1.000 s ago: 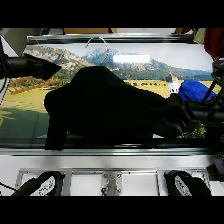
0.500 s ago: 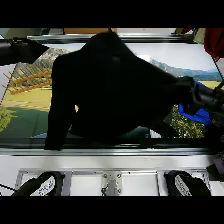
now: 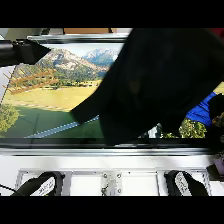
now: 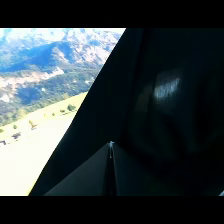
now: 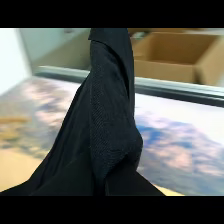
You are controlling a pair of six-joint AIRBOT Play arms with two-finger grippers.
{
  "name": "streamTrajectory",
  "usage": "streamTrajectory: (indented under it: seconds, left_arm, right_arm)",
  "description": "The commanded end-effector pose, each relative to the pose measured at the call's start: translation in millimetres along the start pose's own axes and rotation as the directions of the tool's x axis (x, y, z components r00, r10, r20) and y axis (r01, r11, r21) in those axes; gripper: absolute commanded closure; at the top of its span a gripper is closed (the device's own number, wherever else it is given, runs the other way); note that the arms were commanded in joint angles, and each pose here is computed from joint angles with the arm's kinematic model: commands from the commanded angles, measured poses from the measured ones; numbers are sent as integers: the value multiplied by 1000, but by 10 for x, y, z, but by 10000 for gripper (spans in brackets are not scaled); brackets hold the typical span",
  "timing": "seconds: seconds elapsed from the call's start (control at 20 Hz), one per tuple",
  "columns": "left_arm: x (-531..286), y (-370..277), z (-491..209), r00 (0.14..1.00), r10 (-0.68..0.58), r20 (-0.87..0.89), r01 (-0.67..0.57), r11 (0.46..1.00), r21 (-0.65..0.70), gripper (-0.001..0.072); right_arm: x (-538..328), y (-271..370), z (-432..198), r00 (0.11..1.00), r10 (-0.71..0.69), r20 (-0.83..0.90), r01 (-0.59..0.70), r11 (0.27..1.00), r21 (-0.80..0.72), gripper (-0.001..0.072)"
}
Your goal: Fold the clothes and pants, and hang the long-sleeved shirts on hangers.
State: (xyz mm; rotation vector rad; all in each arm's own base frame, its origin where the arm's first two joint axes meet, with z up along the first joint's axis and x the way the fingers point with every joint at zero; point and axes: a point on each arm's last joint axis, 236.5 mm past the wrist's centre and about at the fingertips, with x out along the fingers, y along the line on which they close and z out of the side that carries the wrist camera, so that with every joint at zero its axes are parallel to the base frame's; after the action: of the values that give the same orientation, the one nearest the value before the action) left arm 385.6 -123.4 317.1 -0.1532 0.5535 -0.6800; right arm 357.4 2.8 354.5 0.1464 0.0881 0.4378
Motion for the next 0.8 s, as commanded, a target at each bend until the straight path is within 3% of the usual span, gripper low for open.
streamTrajectory:
  seconds: [0.0, 0.25, 0.4, 0.55, 0.75]
  left_arm:
    - [141, -244, -49, 998, -47, -28, 48, 998, 32, 691]
    - [411, -531, -162, 993, -87, -80, 95, 991, 97, 691]
    - [596, -584, -264, 985, -119, -123, 130, 988, 87, 691]
    - [766, -536, -358, 978, -132, -159, 144, 988, 63, 691]
    - [874, -476, -460, 970, -140, -198, 151, 988, 40, 691]
  right_arm:
    - [-405, -807, 302, 935, -353, 44, 354, 935, -12, 705]
    - [-1175, -1546, 685, 696, -708, 122, 717, 696, -52, 705]
    - [-1754, -1794, 965, 483, -856, 184, 876, 470, -111, 706]
    - [-2215, -1912, 1246, 294, -924, 245, 950, 254, -181, 705]
    - [-2412, -2094, 1542, 220, -931, 291, 969, 173, -178, 706]
